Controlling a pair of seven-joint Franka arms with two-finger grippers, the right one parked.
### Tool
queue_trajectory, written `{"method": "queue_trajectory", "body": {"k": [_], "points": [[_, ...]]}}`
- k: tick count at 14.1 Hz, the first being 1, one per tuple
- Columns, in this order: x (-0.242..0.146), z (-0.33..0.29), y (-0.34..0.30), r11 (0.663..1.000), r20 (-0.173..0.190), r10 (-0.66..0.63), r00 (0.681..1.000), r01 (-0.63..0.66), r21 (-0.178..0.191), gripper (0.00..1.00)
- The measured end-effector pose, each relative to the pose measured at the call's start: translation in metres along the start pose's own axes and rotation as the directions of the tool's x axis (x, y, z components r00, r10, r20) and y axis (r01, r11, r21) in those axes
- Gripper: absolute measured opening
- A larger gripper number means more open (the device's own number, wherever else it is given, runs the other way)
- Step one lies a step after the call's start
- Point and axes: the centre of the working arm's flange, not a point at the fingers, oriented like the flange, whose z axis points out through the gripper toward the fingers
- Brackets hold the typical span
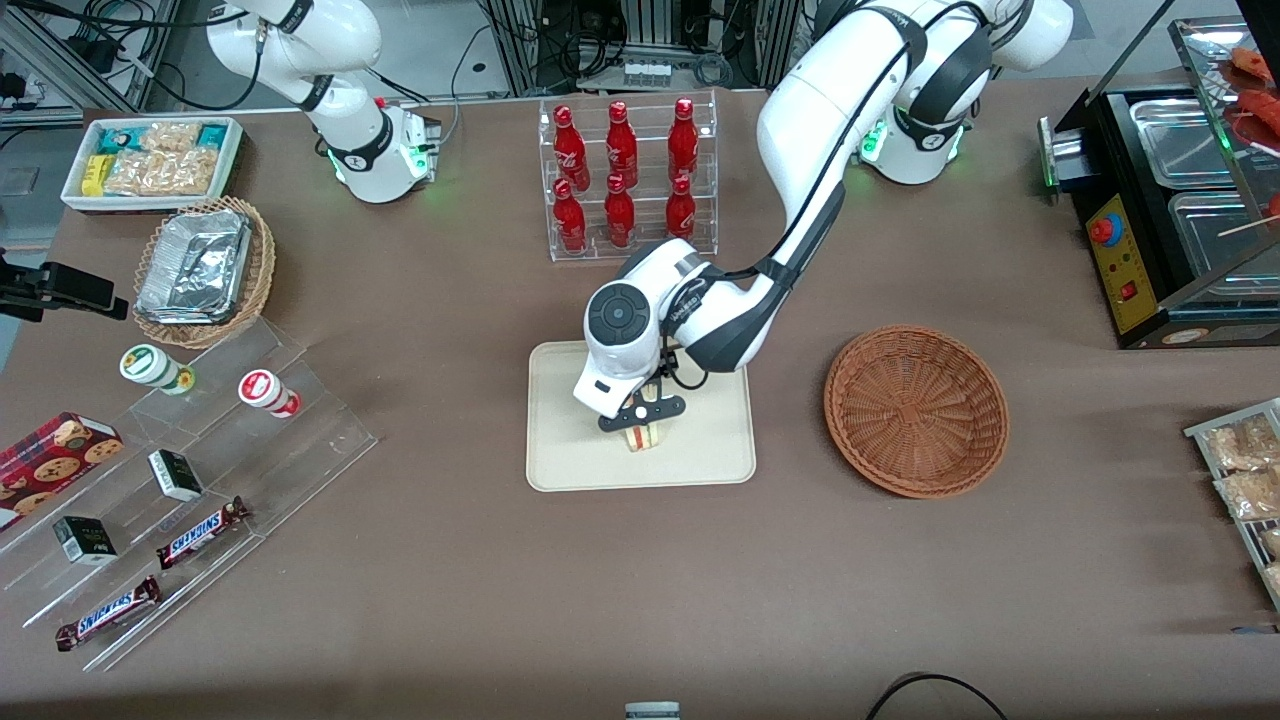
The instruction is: Place sandwich from basket to tray
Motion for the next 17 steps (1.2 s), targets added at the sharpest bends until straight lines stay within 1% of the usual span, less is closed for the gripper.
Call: {"method": "queue_trajectory", "body": {"k": [2, 3, 6, 8, 9, 10, 13, 14, 17], "points": [[0.001, -0.022, 0.002, 1.000, -0.011, -0.002, 1.000, 0.002, -0.013, 0.98], [0.001, -0.041, 0.001, 1.000, -0.017, -0.003, 1.000, 0.003, -0.018, 1.00], [0.002, -0.107, -0.010, 0.999, -0.046, -0.014, 0.999, 0.012, -0.041, 1.00], [0.016, -0.142, -0.028, 0.998, -0.062, -0.040, 0.997, 0.037, -0.054, 1.00], [0.027, -0.152, -0.039, 0.998, -0.064, -0.040, 0.997, 0.037, -0.055, 1.00], [0.037, -0.158, -0.050, 0.999, -0.061, -0.015, 0.998, 0.013, -0.044, 1.00], [0.067, -0.168, -0.089, 0.999, -0.029, 0.032, 0.999, -0.032, 0.009, 1.00], [0.079, -0.172, -0.106, 0.998, -0.019, 0.052, 0.998, -0.052, 0.020, 1.00], [0.116, -0.185, -0.166, 0.992, -0.002, 0.124, 0.992, -0.123, 0.033, 1.00]]}}
